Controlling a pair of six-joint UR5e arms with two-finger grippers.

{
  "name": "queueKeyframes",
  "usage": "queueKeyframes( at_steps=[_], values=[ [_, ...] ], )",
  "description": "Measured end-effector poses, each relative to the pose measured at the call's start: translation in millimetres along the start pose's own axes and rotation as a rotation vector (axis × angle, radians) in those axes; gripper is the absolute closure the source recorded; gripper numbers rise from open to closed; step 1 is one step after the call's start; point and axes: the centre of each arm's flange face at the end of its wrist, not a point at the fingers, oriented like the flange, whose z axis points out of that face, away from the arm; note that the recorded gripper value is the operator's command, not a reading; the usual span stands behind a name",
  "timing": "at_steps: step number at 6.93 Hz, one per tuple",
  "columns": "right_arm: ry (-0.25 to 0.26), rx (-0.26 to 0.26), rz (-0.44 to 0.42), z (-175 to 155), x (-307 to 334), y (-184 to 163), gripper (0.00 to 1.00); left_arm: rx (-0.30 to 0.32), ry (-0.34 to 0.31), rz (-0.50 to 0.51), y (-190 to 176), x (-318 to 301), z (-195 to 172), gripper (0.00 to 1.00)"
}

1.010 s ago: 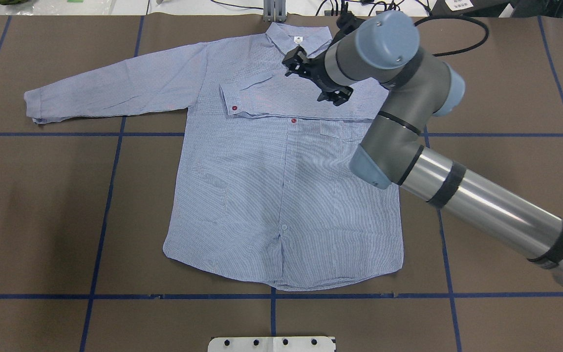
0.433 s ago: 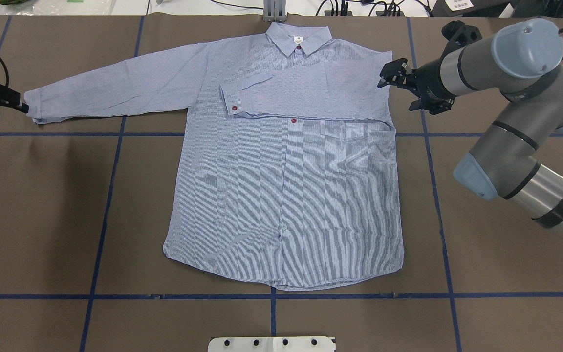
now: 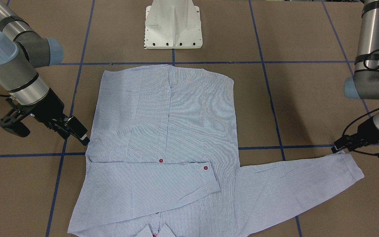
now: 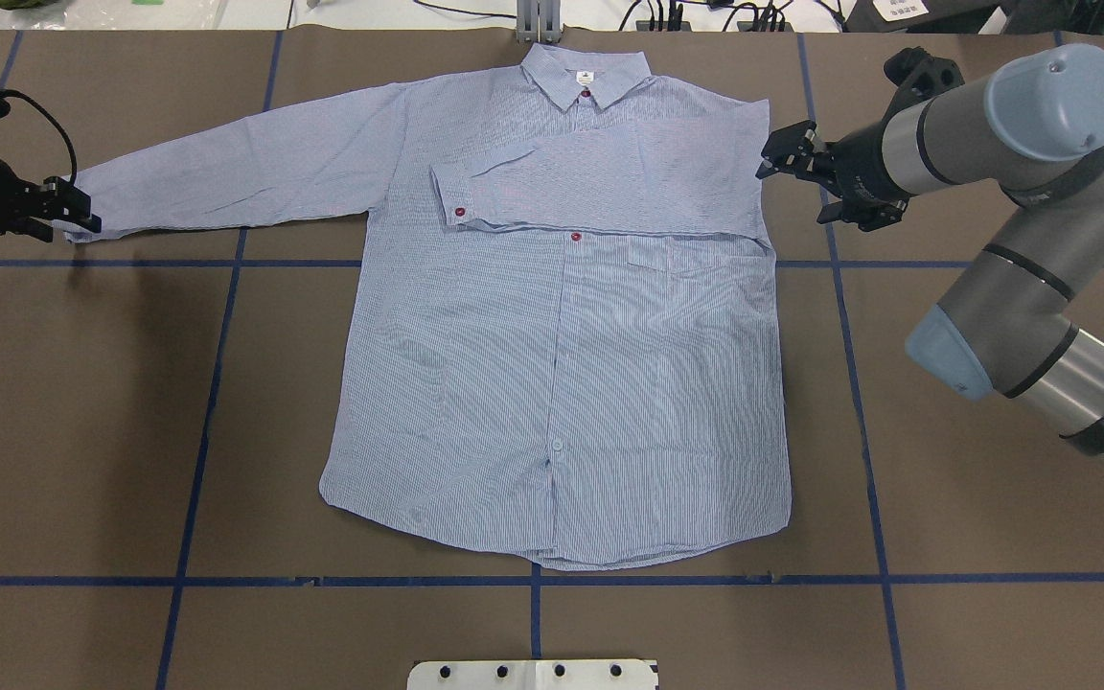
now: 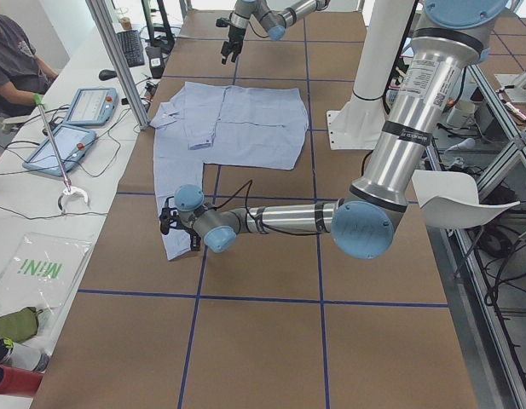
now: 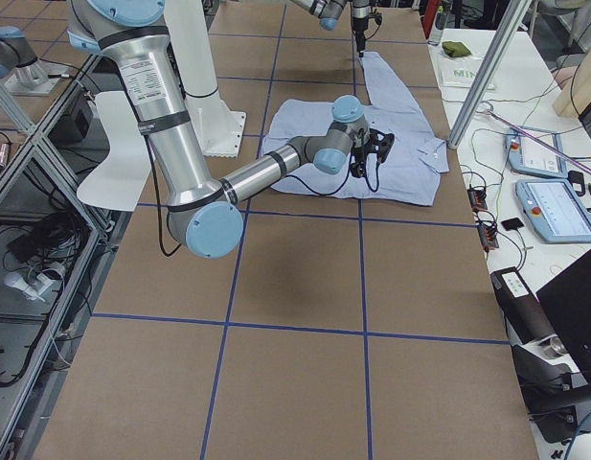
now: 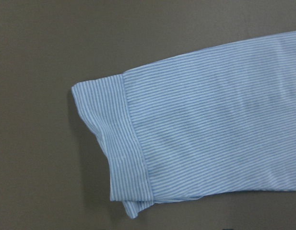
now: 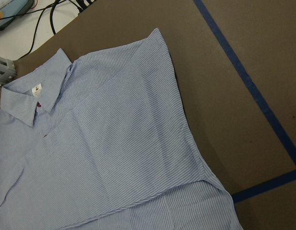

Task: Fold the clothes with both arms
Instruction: 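Withdraw the right gripper while the left gripper grasps the other cuff, then lift the cuff with the left gripper and fold it across the shirt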

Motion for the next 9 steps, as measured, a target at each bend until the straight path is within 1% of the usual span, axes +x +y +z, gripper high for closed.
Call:
queueKeyframes(
  at_steps=[2,3,5,6,9],
  values=[
    [0.000,0.016,0.002,-0.7,1.3,-0.5,0.00,0.005,-0.021,-0.001,1.0,-7.2,5.7,0.37],
    [0.000,0.029,0.003,-0.8,1.0,-0.9,0.00,0.003,-0.028,-0.005,0.6,-10.7,8.7,0.47],
    [0.001,0.047,0.005,-0.5,1.0,-2.3,0.00,0.017,-0.045,-0.009,-1.1,-14.3,10.6,0.80],
    [0.000,0.049,0.008,-0.9,0.8,-2.1,0.00,0.031,-0.055,-0.009,-2.9,-15.2,9.4,1.00],
    [-0.002,0.058,0.009,-0.3,-0.1,-0.5,0.00,0.053,-0.054,-0.004,-6.8,-10.4,1.8,1.00]
  ],
)
